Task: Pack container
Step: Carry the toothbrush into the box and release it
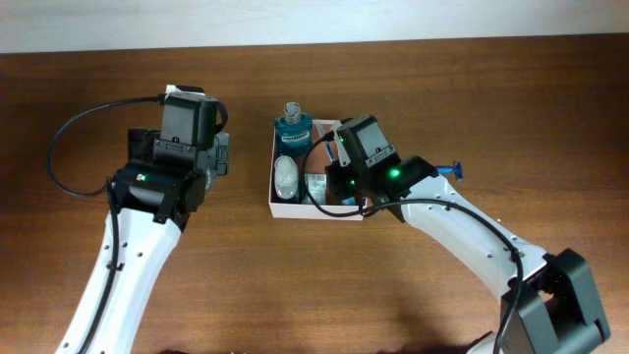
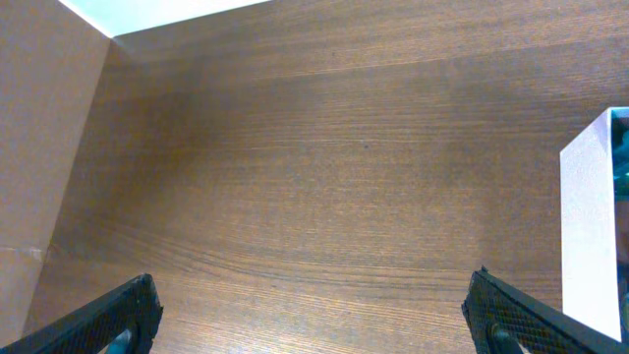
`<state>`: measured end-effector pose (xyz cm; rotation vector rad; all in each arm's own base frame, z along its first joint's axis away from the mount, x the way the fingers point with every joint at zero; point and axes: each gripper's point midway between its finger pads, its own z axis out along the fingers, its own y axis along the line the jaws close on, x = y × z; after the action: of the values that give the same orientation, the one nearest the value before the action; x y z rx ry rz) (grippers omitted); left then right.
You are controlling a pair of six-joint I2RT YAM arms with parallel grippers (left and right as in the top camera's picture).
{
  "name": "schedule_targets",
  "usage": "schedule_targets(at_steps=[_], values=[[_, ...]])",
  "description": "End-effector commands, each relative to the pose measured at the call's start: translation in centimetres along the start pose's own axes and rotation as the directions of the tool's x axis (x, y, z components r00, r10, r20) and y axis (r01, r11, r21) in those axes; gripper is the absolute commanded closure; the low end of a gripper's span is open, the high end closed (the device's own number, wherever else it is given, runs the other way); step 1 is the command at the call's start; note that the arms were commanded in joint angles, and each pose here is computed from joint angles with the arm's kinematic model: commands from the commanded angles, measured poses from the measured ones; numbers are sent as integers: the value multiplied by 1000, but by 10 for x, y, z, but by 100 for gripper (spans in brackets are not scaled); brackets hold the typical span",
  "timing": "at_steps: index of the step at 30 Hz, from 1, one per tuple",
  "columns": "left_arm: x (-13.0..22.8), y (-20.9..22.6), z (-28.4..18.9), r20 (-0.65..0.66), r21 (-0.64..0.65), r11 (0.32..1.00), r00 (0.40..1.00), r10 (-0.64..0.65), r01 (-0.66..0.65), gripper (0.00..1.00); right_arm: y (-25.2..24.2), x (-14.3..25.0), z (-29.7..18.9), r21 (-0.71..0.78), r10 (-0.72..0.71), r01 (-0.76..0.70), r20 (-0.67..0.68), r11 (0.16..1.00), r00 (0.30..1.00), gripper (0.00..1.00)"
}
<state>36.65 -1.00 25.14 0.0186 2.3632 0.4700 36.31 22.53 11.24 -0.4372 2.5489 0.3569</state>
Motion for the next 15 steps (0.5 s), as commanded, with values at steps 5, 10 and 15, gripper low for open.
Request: schedule_targets(at_steps=[5, 10, 15], values=[[-5, 5, -3, 13, -15, 1000, 1000, -11, 11, 1, -2, 5, -3, 18, 8, -7, -24, 1000, 1000, 28], [-5, 5, -3, 13, -15, 1000, 1000, -11, 11, 1, -4, 5, -30, 37, 7, -6, -17, 999, 1000, 27], [-5, 5, -3, 13, -14, 1000, 1000, -11, 11, 1, -42, 23, -72, 254, 31, -19, -41, 967, 999, 28]])
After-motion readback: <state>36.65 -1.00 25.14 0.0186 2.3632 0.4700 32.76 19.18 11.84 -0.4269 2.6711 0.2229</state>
